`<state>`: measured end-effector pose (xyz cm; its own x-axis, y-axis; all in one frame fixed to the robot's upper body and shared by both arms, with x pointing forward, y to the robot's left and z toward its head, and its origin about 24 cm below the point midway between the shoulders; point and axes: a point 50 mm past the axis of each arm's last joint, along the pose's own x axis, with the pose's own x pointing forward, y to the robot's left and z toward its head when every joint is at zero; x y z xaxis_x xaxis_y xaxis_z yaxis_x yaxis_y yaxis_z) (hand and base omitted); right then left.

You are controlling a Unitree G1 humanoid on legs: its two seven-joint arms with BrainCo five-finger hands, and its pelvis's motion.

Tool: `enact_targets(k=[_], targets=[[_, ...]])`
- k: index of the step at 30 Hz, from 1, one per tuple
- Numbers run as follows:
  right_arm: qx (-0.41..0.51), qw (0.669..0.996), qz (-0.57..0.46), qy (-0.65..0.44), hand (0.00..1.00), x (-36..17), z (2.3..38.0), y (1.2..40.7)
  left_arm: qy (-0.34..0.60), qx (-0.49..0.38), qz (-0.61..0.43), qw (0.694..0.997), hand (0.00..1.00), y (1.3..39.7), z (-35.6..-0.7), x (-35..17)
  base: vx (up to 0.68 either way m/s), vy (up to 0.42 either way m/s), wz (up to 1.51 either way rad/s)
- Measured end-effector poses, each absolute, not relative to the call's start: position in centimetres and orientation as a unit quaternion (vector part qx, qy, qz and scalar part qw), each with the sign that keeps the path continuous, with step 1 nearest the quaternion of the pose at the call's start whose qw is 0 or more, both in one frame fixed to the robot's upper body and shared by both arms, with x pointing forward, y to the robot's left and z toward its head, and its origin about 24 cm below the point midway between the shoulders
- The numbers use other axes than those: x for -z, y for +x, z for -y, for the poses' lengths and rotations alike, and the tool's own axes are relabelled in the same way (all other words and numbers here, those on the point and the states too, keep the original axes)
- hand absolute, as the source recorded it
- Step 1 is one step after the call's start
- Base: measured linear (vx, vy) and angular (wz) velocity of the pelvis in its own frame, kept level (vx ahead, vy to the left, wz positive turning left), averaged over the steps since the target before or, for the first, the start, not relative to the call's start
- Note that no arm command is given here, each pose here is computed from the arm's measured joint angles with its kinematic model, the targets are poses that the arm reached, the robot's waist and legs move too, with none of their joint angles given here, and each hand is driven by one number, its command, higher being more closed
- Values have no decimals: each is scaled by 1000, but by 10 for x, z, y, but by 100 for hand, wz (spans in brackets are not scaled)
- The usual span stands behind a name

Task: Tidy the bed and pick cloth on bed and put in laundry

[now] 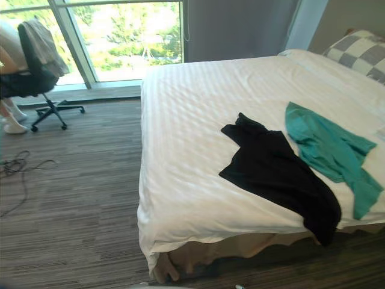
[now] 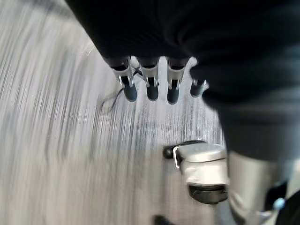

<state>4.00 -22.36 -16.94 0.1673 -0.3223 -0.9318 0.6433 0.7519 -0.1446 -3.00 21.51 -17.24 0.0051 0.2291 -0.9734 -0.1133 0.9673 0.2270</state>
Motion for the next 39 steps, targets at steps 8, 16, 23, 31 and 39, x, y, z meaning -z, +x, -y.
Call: enact_targets(k=[8,16,23,31,39], targets=[[625,698,-324,134,100,111,332,74,96,-98,-496,857,0,98,-224,153,-36,49,12],[443,888,121,5,100,-75,374,237,112,-79,-501,855,0,88,-229,153,47,19,24],[-46,962,268,-34,100,-159,199,324,107,-85,-541,830,0,53,-226,159,87,-44,30],[-404,909,97,5,100,-120,7,310,102,-100,-543,828,0,42,-209,163,-4,-67,17],[-357,932,56,-12,100,-149,-39,343,32,-109,-439,891,0,177,-202,131,-178,-47,21]])
